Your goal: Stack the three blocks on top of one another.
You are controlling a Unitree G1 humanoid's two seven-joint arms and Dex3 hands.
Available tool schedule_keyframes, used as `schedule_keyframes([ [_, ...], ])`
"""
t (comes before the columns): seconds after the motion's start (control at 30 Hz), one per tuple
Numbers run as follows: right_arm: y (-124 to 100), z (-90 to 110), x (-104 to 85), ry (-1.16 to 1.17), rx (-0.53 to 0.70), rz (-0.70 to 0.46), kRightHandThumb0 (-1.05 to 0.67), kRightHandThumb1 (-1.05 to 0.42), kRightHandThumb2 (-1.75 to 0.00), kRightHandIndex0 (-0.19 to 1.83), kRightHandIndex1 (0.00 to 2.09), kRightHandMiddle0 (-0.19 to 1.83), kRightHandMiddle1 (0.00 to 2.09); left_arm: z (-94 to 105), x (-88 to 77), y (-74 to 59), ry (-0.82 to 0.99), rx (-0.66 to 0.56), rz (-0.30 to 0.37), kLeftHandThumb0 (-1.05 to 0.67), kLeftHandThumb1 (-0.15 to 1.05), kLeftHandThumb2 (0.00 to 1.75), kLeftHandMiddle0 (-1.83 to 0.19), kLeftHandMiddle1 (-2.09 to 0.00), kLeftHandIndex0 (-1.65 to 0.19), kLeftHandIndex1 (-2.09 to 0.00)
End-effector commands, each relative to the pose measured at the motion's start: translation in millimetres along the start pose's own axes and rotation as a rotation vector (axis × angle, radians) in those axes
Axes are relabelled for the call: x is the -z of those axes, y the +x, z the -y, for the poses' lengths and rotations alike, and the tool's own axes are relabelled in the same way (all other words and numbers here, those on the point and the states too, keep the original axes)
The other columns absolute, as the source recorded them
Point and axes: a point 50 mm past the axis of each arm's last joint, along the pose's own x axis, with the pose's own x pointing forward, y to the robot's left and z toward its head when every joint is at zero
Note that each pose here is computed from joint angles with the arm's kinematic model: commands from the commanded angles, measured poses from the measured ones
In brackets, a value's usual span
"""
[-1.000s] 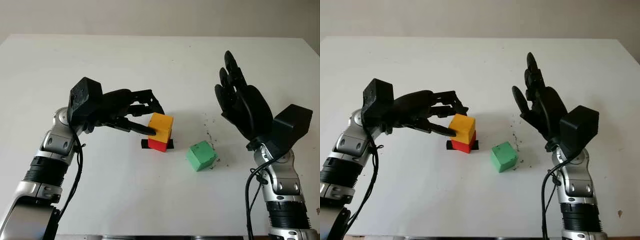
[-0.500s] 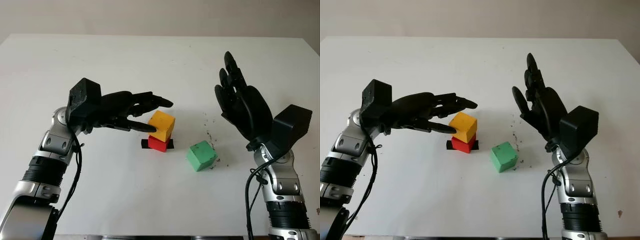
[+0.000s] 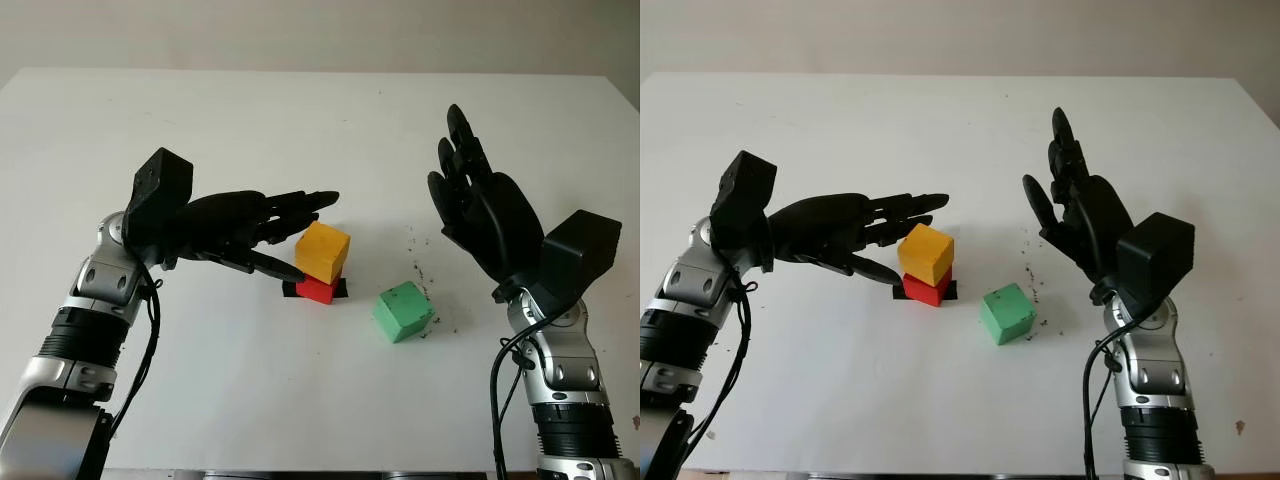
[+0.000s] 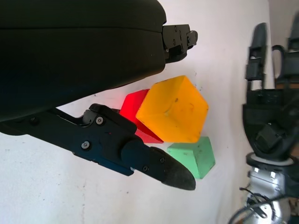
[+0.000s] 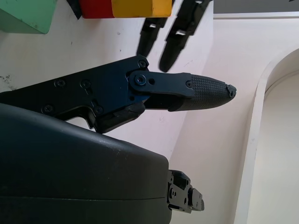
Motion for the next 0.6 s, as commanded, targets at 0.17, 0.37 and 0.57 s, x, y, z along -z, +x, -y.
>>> schedule_keyframes([
  [0.17, 3.0, 19.1, -15.2, -0.083, -0.006, 0.05, -0.84, -1.05, -0.28, -0.18, 0.02, -0.14, 0.07, -1.2, 0.8, -29.0, -0.097, -0.184, 0.134, -0.89, 1.0, 0.11, 0.19, 0.0, 0.19, -0.01],
  [0.37, 4.1, 43.4, -46.7, -0.284, -0.051, 0.075, -0.81, -0.94, -0.05, -0.14, 0.06, 0.0, 0.12, 12.8, -3.4, -52.9, -0.172, -0.537, 0.278, -0.89, 1.05, 0.64, 0.19, 0.0, 0.19, 0.0],
  [0.57, -4.1, 59.3, -88.3, -0.603, -0.185, 0.052, -0.84, -0.88, -0.04, -0.09, 0.08, 0.06, 0.12, 23.5, -3.0, -66.2, -0.152, -0.862, 0.324, -0.84, 1.05, 0.65, 0.19, 0.0, 0.19, 0.0],
])
